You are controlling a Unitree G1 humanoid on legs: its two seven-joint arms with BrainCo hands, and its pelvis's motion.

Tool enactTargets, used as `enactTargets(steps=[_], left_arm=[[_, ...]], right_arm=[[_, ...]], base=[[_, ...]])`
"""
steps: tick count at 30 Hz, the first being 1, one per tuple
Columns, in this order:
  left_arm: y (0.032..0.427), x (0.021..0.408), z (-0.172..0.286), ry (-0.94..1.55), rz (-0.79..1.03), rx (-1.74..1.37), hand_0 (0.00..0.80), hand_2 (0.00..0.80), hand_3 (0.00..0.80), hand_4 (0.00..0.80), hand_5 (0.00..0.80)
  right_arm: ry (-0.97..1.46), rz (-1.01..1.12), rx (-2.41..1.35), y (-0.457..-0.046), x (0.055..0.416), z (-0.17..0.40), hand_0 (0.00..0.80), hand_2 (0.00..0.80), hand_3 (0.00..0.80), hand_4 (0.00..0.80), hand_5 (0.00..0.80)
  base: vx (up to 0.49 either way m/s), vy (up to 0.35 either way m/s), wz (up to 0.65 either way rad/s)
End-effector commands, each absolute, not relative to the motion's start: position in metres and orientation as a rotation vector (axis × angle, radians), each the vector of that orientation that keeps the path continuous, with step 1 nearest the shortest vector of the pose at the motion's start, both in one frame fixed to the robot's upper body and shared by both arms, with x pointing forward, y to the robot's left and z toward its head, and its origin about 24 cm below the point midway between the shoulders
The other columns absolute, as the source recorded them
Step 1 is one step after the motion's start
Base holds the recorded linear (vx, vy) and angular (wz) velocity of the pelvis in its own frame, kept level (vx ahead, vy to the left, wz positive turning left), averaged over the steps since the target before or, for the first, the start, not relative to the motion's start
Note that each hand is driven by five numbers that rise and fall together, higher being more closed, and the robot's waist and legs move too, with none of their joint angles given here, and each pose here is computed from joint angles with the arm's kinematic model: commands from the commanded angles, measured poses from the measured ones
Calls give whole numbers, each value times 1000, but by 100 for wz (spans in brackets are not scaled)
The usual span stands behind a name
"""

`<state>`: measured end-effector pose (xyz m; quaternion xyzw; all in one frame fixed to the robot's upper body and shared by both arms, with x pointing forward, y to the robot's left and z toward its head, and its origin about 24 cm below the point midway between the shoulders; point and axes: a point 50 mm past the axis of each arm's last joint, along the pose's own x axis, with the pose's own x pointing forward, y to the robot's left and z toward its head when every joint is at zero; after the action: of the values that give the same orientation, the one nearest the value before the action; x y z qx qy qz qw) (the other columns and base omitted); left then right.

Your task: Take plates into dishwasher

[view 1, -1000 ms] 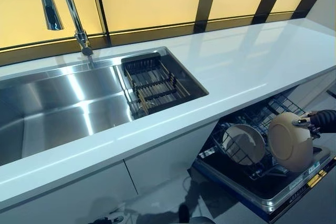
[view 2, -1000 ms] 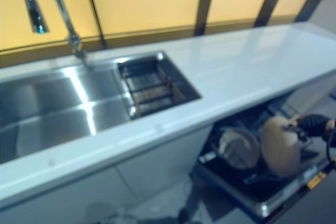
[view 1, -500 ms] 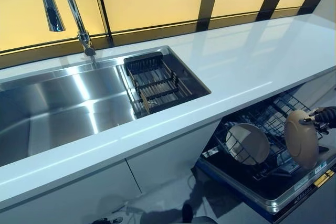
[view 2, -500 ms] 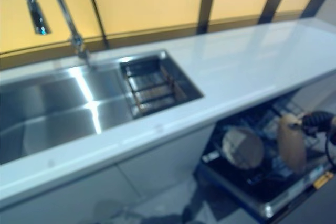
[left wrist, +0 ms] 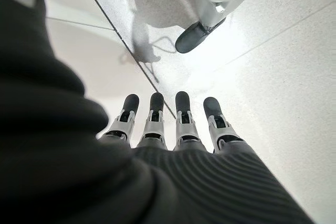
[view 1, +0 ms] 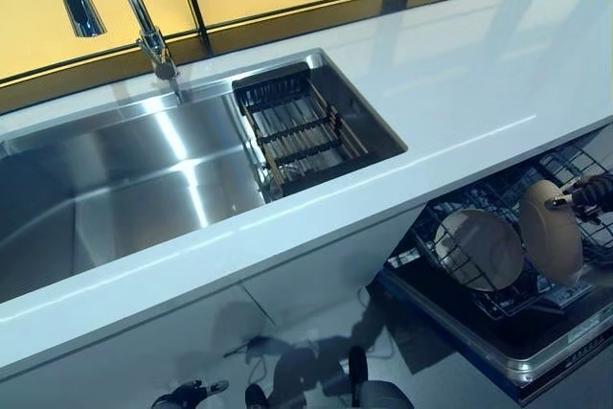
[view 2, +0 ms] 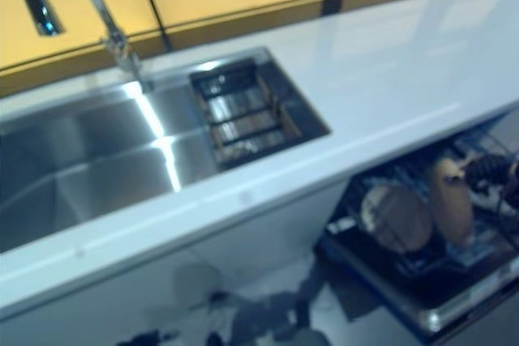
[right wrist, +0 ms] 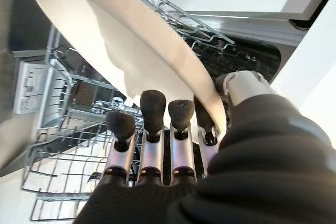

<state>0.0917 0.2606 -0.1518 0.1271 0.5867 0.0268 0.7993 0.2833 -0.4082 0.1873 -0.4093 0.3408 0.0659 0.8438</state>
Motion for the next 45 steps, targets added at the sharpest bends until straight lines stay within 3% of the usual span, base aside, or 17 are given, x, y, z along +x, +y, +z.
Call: enactTargets(steps=[1, 16, 32, 45], left_arm=[[281, 105, -141, 1220, 53, 344, 0, 0, 0, 0, 0], [282, 110, -140, 1211, 56, 348, 0, 0, 0, 0, 0], [286, 111, -139, 1215, 75, 365, 0, 0, 0, 0, 0], [288, 109, -139, 1227, 79, 377, 0, 0, 0, 0, 0]], right_arm=[[588, 108, -937, -399, 297, 229, 800, 800, 800, 800, 800], [585, 172, -952, -387, 300, 219, 800, 800, 800, 800, 800], [788, 43, -1258, -414, 289, 234, 800, 800, 800, 800, 800], [811, -12, -1394, -421, 286, 243, 800, 800, 800, 800, 800]], base=[[-21, 2, 7], [-4, 1, 0], [0, 0, 0], [0, 0, 0]])
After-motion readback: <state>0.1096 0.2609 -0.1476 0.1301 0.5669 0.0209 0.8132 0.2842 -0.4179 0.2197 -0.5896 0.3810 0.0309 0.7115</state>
